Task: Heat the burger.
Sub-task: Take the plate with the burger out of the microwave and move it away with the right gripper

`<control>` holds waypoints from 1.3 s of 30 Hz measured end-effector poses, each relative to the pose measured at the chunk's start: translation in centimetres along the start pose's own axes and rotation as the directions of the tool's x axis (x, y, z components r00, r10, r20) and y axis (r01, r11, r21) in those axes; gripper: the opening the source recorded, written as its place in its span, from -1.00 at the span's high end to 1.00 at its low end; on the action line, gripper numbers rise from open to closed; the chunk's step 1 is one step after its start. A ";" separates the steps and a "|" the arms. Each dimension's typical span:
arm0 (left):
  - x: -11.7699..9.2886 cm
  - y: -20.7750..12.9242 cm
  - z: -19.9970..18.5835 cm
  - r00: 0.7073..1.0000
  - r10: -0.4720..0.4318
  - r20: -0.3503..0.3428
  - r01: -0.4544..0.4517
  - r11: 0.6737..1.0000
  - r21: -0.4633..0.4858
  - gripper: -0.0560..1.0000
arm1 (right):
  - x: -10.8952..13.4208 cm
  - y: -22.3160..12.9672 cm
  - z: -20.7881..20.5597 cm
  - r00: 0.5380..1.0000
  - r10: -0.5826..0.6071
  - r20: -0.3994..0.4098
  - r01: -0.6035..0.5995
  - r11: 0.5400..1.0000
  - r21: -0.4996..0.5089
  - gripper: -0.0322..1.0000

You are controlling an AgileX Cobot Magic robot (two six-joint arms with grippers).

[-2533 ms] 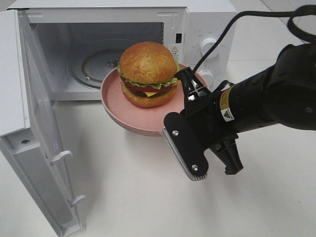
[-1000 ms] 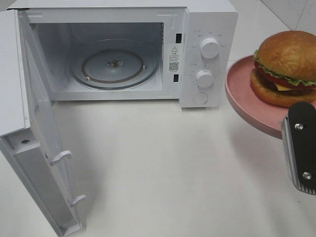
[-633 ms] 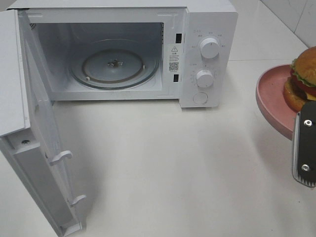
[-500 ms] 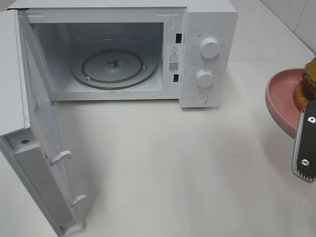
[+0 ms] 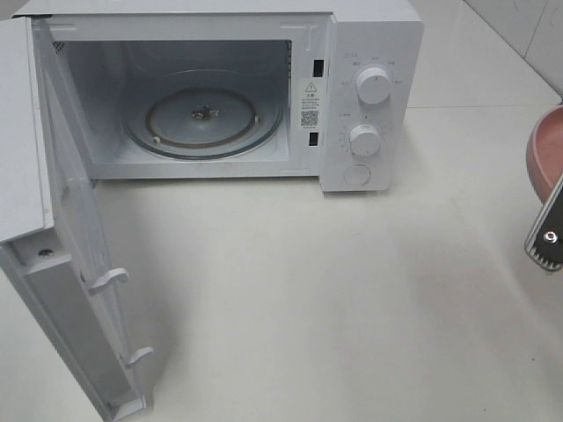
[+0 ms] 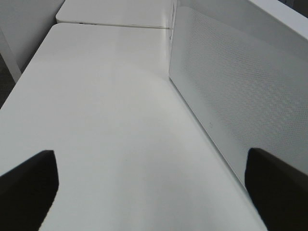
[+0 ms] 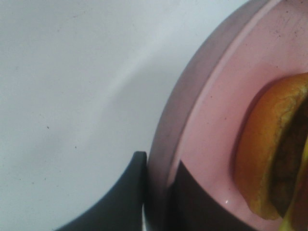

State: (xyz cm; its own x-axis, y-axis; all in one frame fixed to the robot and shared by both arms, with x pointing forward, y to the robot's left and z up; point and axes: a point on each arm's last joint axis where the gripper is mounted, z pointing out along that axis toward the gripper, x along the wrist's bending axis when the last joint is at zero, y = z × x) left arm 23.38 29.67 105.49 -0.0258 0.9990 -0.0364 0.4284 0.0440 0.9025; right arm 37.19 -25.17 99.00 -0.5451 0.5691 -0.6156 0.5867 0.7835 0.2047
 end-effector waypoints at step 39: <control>0.0 0.0 0.0 1.000 0.000 0.000 0.000 1.000 0.000 -0.95 | 2.8 3.9 5.5 0.940 0.306 0.149 -0.341 0.848 0.405 0.77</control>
State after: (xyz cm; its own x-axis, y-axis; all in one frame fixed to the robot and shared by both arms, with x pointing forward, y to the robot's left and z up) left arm 23.38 29.67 105.49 -0.0258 0.9990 -0.0364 0.4284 0.0440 0.9025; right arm 41.25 -21.93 93.88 -0.2436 0.7379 -0.6294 0.9261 0.3697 0.0749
